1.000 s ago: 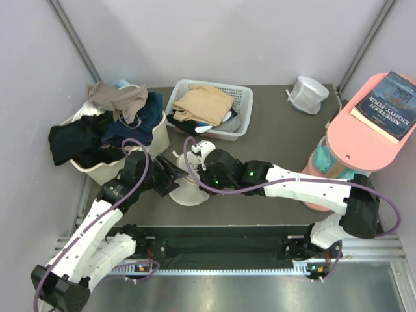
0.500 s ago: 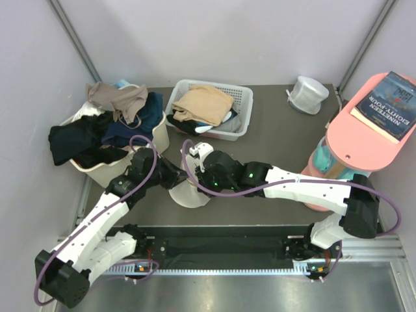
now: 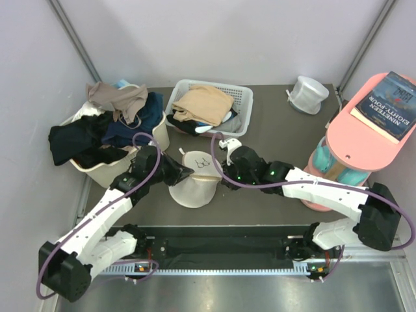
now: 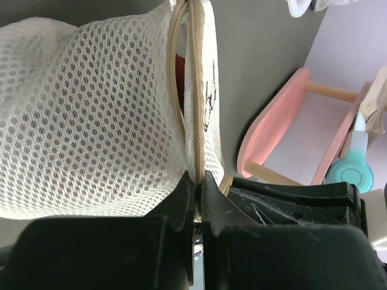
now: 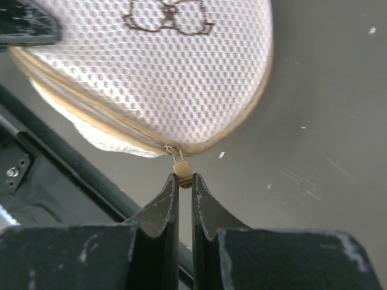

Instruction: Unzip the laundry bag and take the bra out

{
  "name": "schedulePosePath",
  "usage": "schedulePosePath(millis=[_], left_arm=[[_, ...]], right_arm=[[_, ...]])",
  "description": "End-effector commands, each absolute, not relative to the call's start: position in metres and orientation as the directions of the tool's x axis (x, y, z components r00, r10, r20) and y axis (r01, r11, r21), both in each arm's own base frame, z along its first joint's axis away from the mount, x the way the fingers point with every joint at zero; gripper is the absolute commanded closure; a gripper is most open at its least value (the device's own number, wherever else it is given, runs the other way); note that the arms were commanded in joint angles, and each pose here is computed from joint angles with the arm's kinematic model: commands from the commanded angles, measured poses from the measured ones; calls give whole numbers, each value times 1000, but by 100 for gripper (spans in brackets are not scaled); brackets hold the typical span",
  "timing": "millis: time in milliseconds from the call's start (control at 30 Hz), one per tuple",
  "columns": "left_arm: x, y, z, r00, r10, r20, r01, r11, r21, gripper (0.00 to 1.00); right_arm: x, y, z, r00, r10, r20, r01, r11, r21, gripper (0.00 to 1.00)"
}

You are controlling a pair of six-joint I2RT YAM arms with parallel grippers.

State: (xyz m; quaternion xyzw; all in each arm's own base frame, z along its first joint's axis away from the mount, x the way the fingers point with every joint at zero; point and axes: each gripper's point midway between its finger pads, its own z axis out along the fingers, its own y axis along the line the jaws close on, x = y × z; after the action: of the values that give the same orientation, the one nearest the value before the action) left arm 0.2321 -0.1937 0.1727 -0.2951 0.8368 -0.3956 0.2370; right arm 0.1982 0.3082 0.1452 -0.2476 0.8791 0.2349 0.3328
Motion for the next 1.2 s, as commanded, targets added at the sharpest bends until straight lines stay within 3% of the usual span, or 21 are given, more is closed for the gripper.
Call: schedulePosePath(millis=[0, 200, 433, 567, 633, 700, 733, 833, 1167], left_arm=[[257, -200, 207, -702, -672, -234, -198, 500, -843, 100], [274, -225, 218, -763, -600, -241, -94, 471, -877, 100], [299, -262, 265, -824, -403, -397, 187, 469, -863, 100], [305, -271, 260, -855, -307, -417, 233, 490, -840, 100], [306, -266, 239, -876, -297, -380, 173, 543, -822, 81], [306, -258, 228, -878, -329, -347, 104, 577, -810, 49], [302, -254, 219, -882, -341, -324, 63, 597, -800, 39], [293, -236, 213, -851, -420, -316, -18, 624, -782, 19], [235, -236, 182, -862, -473, -183, -142, 571, -808, 18]], right_arm=[[219, 276, 138, -653, -261, -710, -537, 822, 191, 100], [227, 264, 155, -633, -240, -736, -512, 843, 165, 100], [232, 240, 215, -574, -202, -794, -466, 877, 114, 100], [236, 243, 234, -539, -201, -818, -480, 871, 103, 100], [232, 250, 221, -559, -223, -799, -501, 859, 110, 100], [224, 268, 209, -571, -242, -784, -536, 833, 133, 100], [220, 273, 201, -586, -240, -774, -538, 829, 150, 100], [209, 302, 192, -604, -220, -766, -577, 784, 229, 100], [205, 359, 190, -584, -277, -763, -661, 708, 249, 100]])
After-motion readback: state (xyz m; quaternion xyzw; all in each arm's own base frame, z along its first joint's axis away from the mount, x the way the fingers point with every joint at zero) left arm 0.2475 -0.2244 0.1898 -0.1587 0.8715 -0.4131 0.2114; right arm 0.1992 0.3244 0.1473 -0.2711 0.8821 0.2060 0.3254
